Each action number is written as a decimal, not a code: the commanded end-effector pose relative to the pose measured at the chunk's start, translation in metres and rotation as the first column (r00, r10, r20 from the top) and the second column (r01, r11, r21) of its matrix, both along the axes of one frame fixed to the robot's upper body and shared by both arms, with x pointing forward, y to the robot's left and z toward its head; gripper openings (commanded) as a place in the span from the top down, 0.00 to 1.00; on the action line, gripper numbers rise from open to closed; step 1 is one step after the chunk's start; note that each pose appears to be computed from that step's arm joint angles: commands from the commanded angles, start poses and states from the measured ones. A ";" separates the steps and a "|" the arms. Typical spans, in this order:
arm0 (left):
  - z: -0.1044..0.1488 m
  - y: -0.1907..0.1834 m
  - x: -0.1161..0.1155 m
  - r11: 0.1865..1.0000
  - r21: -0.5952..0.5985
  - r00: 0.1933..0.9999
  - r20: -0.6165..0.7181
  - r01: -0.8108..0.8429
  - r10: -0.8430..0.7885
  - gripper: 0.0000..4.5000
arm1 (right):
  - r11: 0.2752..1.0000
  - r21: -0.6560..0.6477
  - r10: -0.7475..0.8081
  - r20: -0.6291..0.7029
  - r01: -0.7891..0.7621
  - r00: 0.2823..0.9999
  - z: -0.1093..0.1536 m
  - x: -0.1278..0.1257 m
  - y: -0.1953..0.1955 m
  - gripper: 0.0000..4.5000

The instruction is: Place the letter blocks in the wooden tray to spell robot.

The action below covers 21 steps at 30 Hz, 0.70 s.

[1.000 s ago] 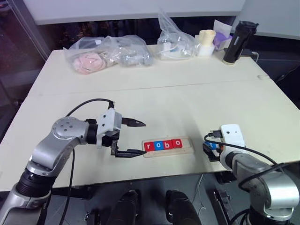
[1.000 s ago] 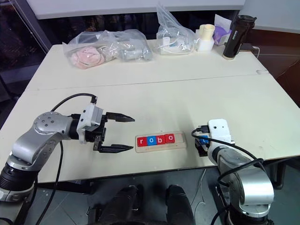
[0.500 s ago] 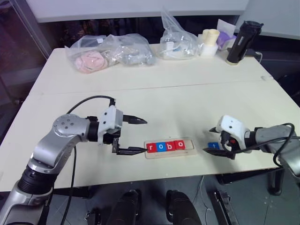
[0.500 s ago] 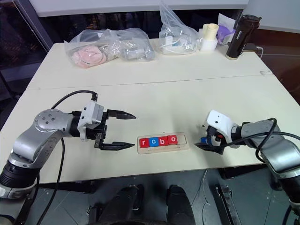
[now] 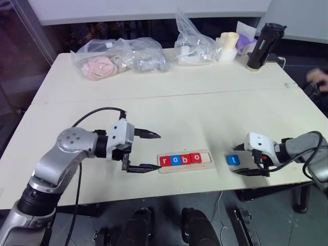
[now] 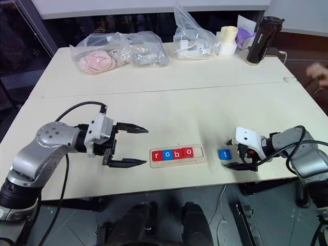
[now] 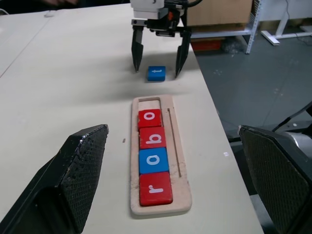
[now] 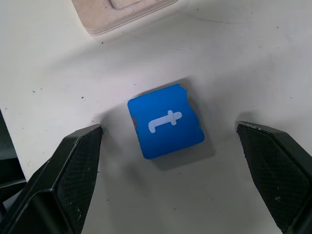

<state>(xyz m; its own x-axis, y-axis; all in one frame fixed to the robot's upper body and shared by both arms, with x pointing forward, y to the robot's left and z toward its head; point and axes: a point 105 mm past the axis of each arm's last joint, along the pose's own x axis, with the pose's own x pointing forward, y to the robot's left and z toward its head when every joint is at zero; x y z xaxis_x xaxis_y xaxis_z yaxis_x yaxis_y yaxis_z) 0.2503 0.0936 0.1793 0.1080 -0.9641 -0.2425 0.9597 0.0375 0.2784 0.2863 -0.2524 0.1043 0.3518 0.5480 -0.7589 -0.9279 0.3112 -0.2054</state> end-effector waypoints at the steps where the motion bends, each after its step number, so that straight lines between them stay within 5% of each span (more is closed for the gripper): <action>1: 0.010 0.000 -0.003 1.000 -0.010 0.999 0.037 0.007 -0.007 0.00 | 1.000 -0.005 0.002 0.010 -0.002 1.000 0.001 0.003 -0.001 0.12; 7: 0.009 0.002 -0.004 1.000 -0.005 1.000 0.030 0.002 -0.002 0.00 | 0.999 0.021 0.040 0.028 -0.041 0.999 0.010 0.004 0.012 0.75; 16: 0.009 0.002 -0.003 1.000 -0.006 1.000 0.026 -0.005 0.005 0.00 | 0.978 0.052 0.195 0.132 -0.203 0.972 0.042 0.004 0.063 0.75; 21: 0.009 0.002 -0.003 1.000 -0.009 1.000 0.028 -0.005 0.005 0.00 | 0.964 0.053 0.255 0.120 -0.262 0.960 0.037 0.000 0.084 0.75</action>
<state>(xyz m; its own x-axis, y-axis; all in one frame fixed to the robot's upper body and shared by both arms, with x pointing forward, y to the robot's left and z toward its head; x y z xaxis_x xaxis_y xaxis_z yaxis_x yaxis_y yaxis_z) 0.2498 0.0948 0.1783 0.1151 -0.9606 -0.2530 0.9622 0.0445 0.2688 0.2876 -0.1746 0.1376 0.2779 0.6728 -0.6857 -0.9528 0.1022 -0.2859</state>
